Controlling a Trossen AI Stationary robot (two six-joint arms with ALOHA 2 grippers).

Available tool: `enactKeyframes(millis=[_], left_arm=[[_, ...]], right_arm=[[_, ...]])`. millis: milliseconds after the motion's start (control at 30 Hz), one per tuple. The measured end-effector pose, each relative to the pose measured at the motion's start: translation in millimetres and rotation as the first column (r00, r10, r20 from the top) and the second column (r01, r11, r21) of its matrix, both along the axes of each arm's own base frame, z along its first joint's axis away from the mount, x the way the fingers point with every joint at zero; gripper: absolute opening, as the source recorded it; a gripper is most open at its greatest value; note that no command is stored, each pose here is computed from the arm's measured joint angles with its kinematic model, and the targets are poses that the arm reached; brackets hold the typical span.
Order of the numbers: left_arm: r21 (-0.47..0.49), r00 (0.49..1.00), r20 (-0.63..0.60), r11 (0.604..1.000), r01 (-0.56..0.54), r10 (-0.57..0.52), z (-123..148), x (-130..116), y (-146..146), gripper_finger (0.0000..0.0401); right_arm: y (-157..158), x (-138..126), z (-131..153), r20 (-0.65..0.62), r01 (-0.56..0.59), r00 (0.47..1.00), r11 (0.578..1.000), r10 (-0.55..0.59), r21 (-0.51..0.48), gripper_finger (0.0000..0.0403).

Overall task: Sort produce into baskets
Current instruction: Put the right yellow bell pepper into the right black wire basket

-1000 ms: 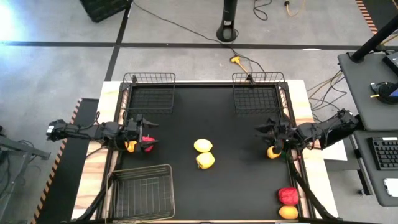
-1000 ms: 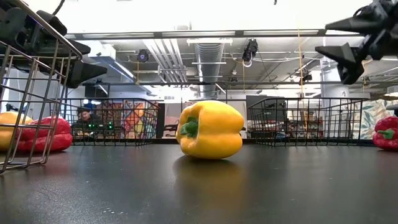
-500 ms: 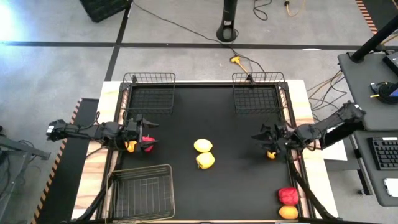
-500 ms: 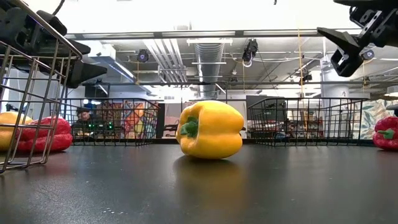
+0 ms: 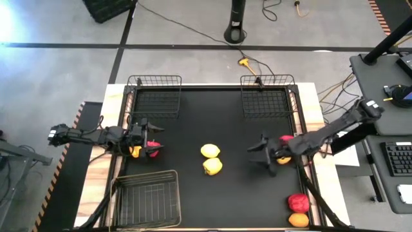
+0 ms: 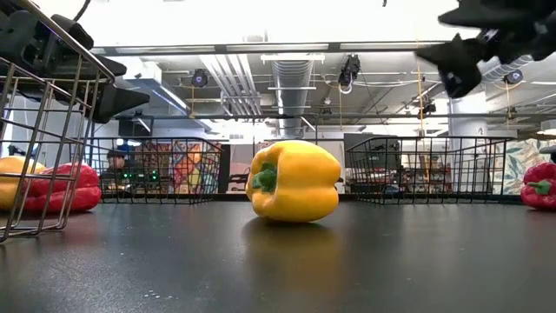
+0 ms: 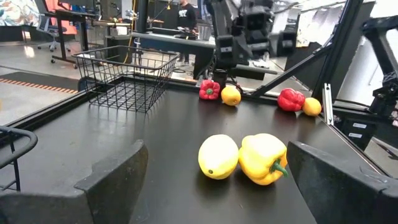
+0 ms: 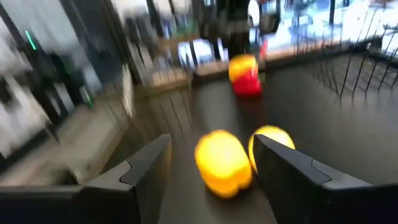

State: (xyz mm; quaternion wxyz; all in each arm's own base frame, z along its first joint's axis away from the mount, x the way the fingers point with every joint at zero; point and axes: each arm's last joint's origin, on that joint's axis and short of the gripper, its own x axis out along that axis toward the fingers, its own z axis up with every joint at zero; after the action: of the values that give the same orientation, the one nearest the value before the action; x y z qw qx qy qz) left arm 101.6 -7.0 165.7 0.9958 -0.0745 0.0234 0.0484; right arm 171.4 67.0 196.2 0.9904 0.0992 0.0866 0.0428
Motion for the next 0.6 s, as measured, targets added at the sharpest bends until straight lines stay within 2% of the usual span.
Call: enactKeyframes(millis=[167, 267, 400, 600], left_arm=[[0.000, 1.000, 0.000, 1.000, 0.000, 0.000, -0.1, 0.0, 0.0, 0.0364], [0.000, 1.000, 0.001, 1.000, 0.000, 0.000, 0.1, 0.0, 0.0, 0.0364], [0.000, 1.000, 0.002, 1.000, 0.000, 0.000, 0.2, 0.0, 0.0, 0.0364], [0.000, 1.000, 0.003, 1.000, 0.000, 0.000, 0.2, 0.0, 0.0, 0.0364]], right_arm=[[14.7, 34.1, 8.9, -0.164, -0.046, 0.986, 0.983, 0.016, -0.176, 0.0220], [21.8, 59.7, 12.4, -0.269, -0.075, 0.963, 0.961, 0.001, -0.265, 0.0237], [25.3, 97.5, 21.6, -0.369, -0.104, 0.928, 0.928, -0.038, -0.357, 0.0292], [19.1, 152.2, 21.4, -0.565, -0.190, 0.816, 0.868, -0.121, -0.460, 0.0385]])
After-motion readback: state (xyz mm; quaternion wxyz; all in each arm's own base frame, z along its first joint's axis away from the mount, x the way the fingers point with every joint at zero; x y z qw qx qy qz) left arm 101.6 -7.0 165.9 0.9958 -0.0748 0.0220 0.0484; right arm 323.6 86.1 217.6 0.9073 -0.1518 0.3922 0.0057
